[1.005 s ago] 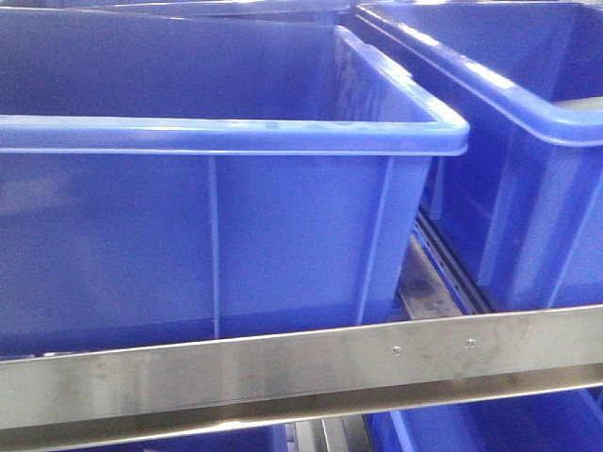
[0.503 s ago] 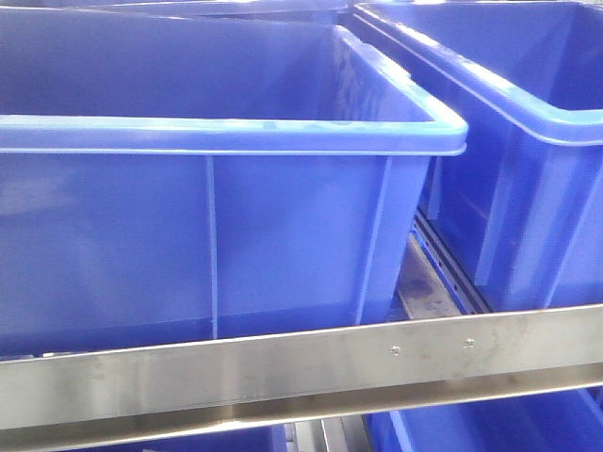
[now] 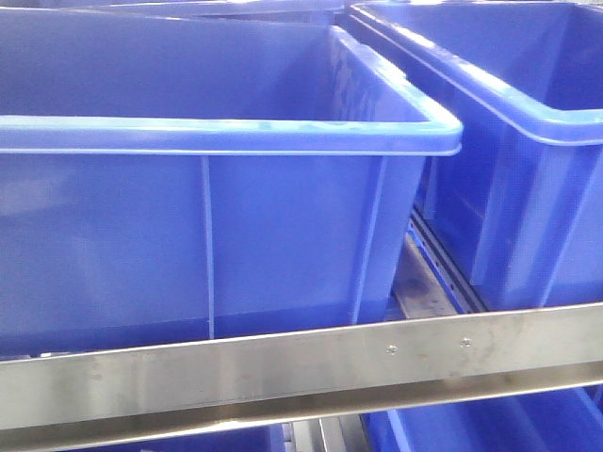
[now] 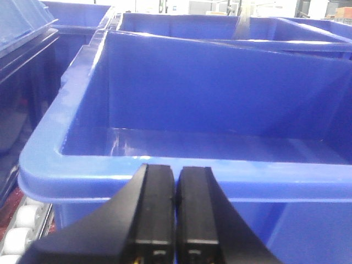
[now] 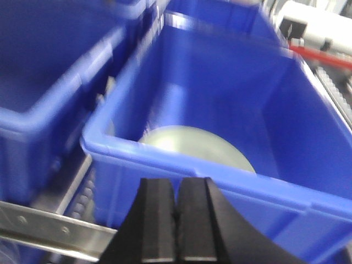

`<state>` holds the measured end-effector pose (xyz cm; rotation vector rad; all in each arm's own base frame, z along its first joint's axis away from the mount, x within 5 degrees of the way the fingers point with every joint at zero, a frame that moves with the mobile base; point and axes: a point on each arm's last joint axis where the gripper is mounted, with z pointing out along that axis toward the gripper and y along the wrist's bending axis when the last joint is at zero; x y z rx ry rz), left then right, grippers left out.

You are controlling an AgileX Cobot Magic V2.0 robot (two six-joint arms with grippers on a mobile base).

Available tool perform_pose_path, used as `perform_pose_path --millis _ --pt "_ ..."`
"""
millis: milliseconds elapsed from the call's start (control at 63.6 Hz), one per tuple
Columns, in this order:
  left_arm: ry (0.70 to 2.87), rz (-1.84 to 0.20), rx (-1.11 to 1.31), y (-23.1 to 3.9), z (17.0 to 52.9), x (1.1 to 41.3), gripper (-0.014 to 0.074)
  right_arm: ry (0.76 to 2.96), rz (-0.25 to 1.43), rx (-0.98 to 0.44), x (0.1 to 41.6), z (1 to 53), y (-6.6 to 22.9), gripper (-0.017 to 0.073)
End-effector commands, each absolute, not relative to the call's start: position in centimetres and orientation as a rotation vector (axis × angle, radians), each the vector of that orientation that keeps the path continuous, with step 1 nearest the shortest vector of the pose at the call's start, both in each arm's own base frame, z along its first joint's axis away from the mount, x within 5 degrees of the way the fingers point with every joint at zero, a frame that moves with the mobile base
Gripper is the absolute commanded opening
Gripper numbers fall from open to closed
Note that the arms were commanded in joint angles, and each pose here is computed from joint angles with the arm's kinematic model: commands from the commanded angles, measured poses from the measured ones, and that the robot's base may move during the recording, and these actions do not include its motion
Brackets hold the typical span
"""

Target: Place green plate on second shelf with right arm

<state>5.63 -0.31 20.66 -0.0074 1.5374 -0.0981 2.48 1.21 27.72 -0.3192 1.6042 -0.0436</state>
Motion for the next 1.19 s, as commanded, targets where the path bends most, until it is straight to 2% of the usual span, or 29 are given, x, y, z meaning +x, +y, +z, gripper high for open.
perform_pose_path --millis 0,377,503,660,801,958,1178 --pt "1.486 -0.108 -0.010 -0.3 20.0 5.6 0.0131 1.450 -0.102 -0.271 2.3 29.7 0.8 0.0029" --pt "1.486 -0.108 -0.010 -0.3 20.0 5.6 0.0131 1.459 -0.112 -0.261 2.8 28.6 0.7 0.0032" --pt "1.486 -0.108 -0.010 -0.3 20.0 5.6 0.0131 1.499 -0.038 -0.177 4.3 25.1 0.7 0.0032" --pt "1.486 -0.108 -0.010 -0.3 20.0 5.6 0.0131 1.471 0.080 0.023 5.5 21.1 0.2 0.0032" --pt "1.486 -0.108 -0.010 -0.3 20.0 5.6 0.0131 1.475 0.073 0.014 5.6 21.1 0.2 0.0032" --pt "1.486 -0.108 -0.010 -0.3 20.0 5.6 0.0131 1.482 -0.011 -0.069 5.6 21.0 0.2 0.0032" --pt "1.486 -0.108 -0.010 -0.3 20.0 5.6 0.0131 1.538 0.063 0.001 5.6 20.5 0.2 0.0032"
